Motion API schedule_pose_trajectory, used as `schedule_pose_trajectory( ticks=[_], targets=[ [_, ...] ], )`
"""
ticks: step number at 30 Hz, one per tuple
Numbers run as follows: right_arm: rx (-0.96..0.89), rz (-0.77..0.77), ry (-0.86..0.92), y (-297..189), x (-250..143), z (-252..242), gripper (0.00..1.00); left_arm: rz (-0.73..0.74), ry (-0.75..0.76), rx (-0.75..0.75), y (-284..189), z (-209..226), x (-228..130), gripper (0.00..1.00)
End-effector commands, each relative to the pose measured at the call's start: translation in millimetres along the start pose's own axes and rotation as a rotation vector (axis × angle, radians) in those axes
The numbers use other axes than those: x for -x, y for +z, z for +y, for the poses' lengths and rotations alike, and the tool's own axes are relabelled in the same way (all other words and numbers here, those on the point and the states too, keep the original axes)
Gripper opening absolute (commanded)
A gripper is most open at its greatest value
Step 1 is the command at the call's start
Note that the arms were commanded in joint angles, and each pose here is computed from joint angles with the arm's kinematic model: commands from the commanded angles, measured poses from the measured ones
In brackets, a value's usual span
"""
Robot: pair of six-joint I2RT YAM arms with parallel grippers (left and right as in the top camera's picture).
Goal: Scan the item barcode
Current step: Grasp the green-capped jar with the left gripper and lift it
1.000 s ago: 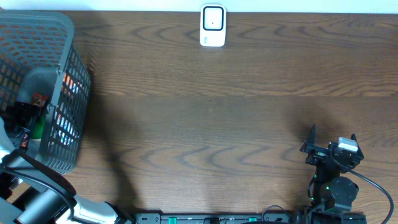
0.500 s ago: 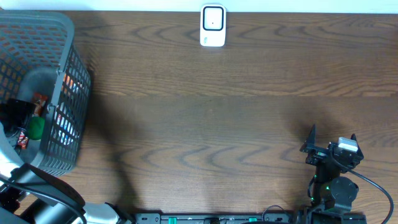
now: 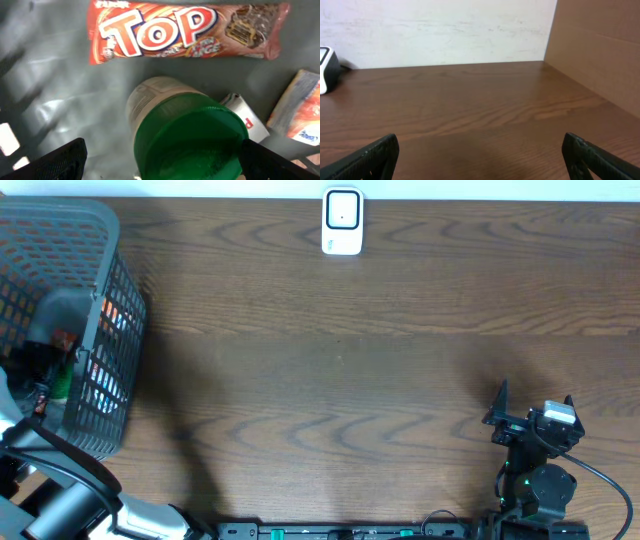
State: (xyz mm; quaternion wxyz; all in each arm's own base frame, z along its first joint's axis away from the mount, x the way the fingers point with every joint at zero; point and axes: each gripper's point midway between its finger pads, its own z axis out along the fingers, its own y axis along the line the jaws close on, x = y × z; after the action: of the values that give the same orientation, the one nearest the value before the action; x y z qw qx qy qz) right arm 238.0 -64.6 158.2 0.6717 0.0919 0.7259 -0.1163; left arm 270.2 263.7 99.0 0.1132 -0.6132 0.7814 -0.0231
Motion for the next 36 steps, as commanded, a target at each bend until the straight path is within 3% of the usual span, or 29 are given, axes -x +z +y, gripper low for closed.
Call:
schedule_pose_trajectory(
  ticks=[1, 8, 36],
  targets=[
    [0.004, 0.002, -0.013, 0, -1, 1, 0.99, 0.059, 0.016, 0.060, 24, 8, -8, 0.97],
    [0.004, 0.002, -0.013, 0, -1, 1, 0.99, 0.099, 0.034, 0.075, 40, 4, -16, 0.97],
    [0.004, 0.002, -0.013, 0, -1, 1, 0.99, 0.234, 0.031, 0.155, 24, 25, -51, 0.95]
  ],
)
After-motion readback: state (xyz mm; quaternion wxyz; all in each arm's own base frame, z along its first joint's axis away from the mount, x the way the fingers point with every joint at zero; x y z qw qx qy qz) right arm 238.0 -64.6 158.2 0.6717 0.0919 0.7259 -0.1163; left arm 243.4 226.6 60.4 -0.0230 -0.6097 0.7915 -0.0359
